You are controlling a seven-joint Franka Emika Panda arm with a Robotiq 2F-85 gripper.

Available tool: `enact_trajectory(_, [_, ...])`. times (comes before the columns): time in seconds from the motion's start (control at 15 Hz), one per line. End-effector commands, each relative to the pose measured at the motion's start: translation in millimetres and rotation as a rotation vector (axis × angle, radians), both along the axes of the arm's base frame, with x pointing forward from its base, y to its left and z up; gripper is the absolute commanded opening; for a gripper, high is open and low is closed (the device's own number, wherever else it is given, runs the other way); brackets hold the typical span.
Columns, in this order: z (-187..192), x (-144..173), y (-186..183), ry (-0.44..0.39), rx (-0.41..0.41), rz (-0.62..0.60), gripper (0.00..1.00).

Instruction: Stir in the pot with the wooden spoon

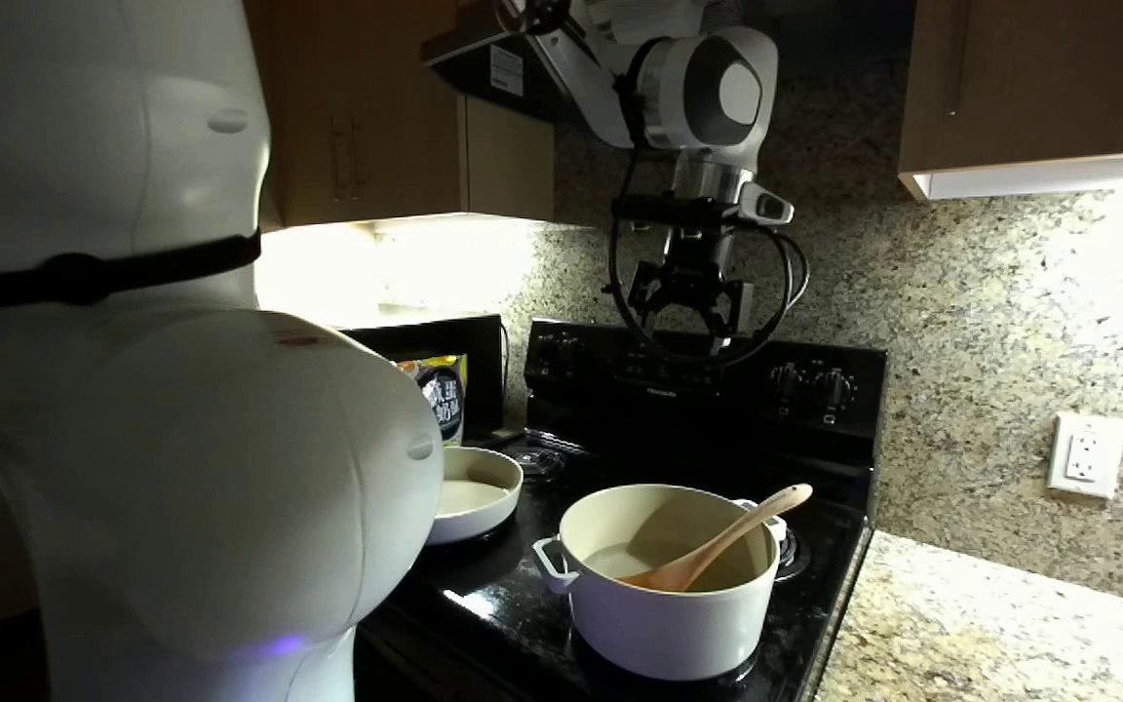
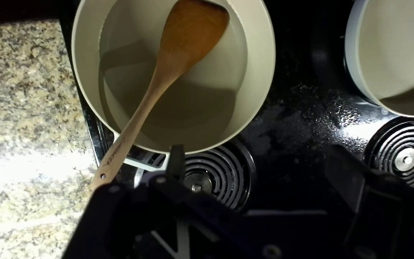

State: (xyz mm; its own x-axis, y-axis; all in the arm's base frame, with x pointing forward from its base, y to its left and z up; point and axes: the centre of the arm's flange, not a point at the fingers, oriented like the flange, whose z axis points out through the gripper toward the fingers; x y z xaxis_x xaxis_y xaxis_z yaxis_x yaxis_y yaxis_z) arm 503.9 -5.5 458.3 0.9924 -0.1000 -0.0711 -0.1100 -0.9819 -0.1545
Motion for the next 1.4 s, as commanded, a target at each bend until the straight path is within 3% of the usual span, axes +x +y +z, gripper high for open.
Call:
enact_trajectory(0.0, [-32, 10, -20, 0.082, 0.058, -0.095, 1.0])
enact_trajectory(0.47, [-80, 22, -74, 0.116, 0.157, -0.421, 1.0])
enact_trajectory(0.8, [-109, 43, -101, 0.114, 0.069, -0.663, 1.0])
enact_trajectory(1.33, [-143, 58, -111, 0.204, -0.04, -0.878, 1.0])
